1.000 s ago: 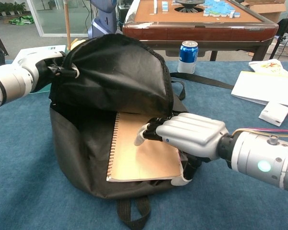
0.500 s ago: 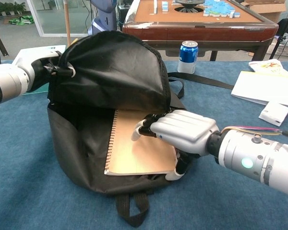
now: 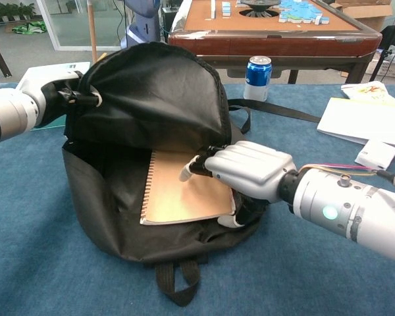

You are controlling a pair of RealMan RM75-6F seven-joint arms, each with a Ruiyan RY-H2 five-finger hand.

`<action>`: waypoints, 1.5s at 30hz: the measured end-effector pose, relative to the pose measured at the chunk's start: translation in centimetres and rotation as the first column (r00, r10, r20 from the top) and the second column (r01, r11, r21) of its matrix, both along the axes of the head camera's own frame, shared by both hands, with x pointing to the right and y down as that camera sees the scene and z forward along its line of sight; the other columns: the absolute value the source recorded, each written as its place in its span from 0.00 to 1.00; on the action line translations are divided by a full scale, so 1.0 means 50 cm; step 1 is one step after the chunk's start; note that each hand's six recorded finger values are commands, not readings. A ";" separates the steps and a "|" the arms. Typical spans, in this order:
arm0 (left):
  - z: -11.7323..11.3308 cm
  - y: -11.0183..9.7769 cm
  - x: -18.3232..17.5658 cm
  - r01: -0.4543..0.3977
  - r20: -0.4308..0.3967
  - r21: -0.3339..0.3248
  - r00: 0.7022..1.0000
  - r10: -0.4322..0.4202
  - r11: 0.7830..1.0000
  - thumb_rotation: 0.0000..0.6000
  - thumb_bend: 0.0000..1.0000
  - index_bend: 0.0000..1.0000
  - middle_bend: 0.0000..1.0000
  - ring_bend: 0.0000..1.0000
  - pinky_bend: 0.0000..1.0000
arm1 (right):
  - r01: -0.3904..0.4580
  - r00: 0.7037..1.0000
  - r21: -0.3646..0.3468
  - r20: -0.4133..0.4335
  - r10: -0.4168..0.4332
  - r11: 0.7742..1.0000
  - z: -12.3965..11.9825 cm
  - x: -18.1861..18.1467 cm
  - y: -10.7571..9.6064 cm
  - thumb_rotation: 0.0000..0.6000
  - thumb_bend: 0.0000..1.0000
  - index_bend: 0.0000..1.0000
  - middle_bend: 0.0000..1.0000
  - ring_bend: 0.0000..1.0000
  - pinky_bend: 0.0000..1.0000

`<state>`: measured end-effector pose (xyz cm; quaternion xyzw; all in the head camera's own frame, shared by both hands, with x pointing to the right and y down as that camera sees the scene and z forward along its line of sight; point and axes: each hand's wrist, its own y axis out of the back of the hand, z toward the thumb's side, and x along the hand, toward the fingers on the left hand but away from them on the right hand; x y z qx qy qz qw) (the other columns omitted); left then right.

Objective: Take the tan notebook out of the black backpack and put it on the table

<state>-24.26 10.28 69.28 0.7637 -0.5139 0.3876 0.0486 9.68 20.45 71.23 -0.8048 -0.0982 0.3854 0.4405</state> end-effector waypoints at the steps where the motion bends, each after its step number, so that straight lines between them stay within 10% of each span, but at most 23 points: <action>1: 0.000 0.000 -0.001 0.002 -0.001 -0.001 1.000 -0.002 1.000 1.00 0.89 0.42 0.06 0.02 0.05 | 0.001 1.000 0.005 0.000 -0.001 1.000 0.001 0.000 -0.002 1.00 0.32 0.19 0.20 0.08 0.16; 45: -0.008 -0.020 -0.003 0.031 -0.042 0.008 0.999 -0.031 0.999 1.00 0.88 0.42 0.06 0.01 0.05 | 0.000 0.981 0.328 0.184 -0.064 0.945 -0.055 -0.037 -0.095 1.00 0.54 0.92 0.49 0.38 0.34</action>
